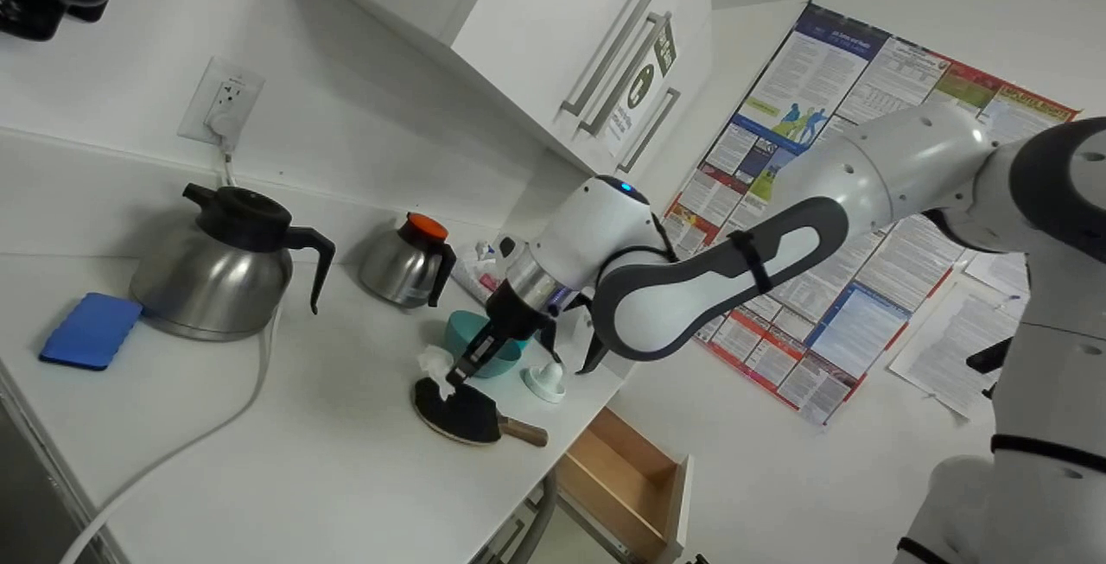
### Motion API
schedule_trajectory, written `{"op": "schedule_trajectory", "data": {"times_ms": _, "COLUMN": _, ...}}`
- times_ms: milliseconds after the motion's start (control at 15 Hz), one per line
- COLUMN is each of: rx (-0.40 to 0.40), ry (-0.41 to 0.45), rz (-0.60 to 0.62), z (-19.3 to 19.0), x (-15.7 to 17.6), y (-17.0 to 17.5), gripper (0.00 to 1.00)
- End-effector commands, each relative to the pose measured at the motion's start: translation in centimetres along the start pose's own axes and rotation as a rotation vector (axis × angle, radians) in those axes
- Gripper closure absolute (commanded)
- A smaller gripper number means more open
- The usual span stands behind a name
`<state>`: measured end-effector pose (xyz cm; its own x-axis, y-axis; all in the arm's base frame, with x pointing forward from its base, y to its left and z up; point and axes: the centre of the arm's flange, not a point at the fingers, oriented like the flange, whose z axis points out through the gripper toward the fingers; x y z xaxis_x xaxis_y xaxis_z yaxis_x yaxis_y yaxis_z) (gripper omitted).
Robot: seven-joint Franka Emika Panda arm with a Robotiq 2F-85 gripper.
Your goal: Put the paper in the black
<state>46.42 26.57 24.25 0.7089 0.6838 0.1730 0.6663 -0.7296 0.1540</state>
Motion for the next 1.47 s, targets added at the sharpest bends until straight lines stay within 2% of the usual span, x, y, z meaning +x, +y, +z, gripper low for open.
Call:
{"op": "schedule_trajectory", "data": {"times_ms": 0, "rx": -0.076, "ry": 0.059, "rz": 0.119, "z": -7.9, "x": -2.8, "y": 1.5, "gripper": 0.99}}
{"op": "schedule_trajectory", "data": {"times_ms": 200, "rx": -0.16, "ry": 0.121, "rz": 0.261, "z": -12.5, "x": -4.8, "y": 4.9, "gripper": 0.99}}
{"op": "schedule_trajectory", "data": {"times_ms": 467, "rx": -0.283, "ry": 0.146, "rz": 0.448, "z": -17.2, "x": -8.6, "y": 11.0, "gripper": 0.99}}
{"op": "schedule_trajectory", "data": {"times_ms": 733, "rx": -0.404, "ry": 0.132, "rz": 0.638, "z": -20.1, "x": -13.4, "y": 17.2, "gripper": 0.99}}
{"op": "schedule_trajectory", "data": {"times_ms": 933, "rx": -0.473, "ry": 0.109, "rz": 0.768, "z": -20.4, "x": -17.1, "y": 21.2, "gripper": 0.99}}
{"op": "schedule_trajectory", "data": {"times_ms": 1000, "rx": -0.426, "ry": 0.126, "rz": 0.702, "z": -20.3, "x": -15.3, "y": 20.7, "gripper": 0.99}}
{"op": "schedule_trajectory", "data": {"times_ms": 1133, "rx": -0.434, "ry": 0.119, "rz": 0.716, "z": -20.4, "x": -16.1, "y": 21.5, "gripper": 0.97}}
{"op": "schedule_trajectory", "data": {"times_ms": 1333, "rx": -0.43, "ry": 0.121, "rz": 0.697, "z": -20.3, "x": -15.4, "y": 20.7, "gripper": 0.97}}
{"op": "schedule_trajectory", "data": {"times_ms": 1400, "rx": -0.444, "ry": 0.124, "rz": 0.721, "z": -20.1, "x": -15.0, "y": 21.4, "gripper": 0.99}}
